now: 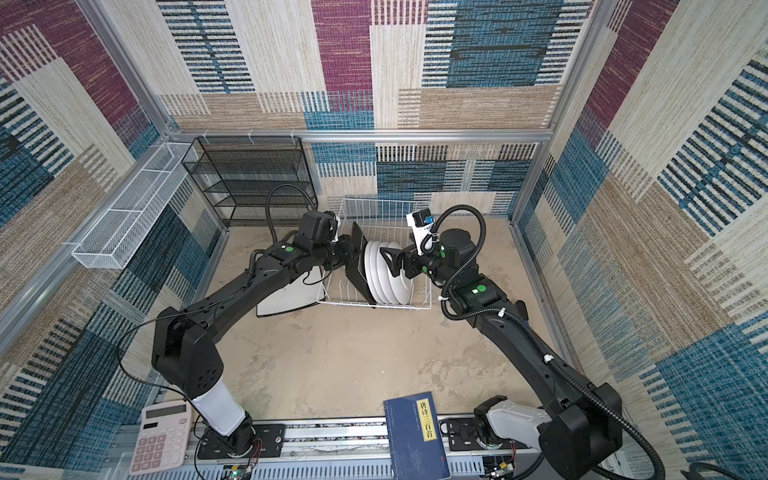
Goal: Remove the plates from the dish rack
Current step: 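Grasp the dark square plate's top edge with the left gripper and lift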
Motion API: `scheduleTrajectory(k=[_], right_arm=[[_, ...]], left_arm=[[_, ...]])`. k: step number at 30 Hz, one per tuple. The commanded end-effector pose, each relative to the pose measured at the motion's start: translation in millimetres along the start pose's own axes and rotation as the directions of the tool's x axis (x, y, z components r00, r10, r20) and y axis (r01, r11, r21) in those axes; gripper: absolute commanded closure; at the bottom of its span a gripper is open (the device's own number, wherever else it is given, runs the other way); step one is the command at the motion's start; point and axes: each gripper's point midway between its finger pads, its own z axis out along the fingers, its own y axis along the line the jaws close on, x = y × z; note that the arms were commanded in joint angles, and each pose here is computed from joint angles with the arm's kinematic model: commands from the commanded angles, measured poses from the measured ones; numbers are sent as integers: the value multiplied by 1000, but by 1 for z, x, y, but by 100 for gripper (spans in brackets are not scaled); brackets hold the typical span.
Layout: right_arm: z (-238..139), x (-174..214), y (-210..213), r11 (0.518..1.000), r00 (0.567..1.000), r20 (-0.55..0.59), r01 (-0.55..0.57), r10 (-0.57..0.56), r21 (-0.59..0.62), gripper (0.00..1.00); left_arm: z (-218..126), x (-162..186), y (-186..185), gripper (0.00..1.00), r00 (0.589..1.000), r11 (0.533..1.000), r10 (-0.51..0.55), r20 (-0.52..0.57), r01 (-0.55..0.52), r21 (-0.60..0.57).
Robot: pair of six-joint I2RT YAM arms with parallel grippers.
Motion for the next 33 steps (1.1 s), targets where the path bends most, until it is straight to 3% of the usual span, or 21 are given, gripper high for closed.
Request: scheduleTrajectory(k=[1,27,33], right_arm=[[-1,-6,-1,1000,1000,15,-6,6,10,1],[0,-14,4,999,999,17,-36,37,-18,1],[0,-17,6,998,998,12,-62,63,-25,1]], left_arm=[[-15,-20,-19,100,996,998,44,82,-48,43],[-72,-55,-42,100,956,982,179,232,-187,15],[-95,-68,-50,100,916,958,277,290,-285,-15]])
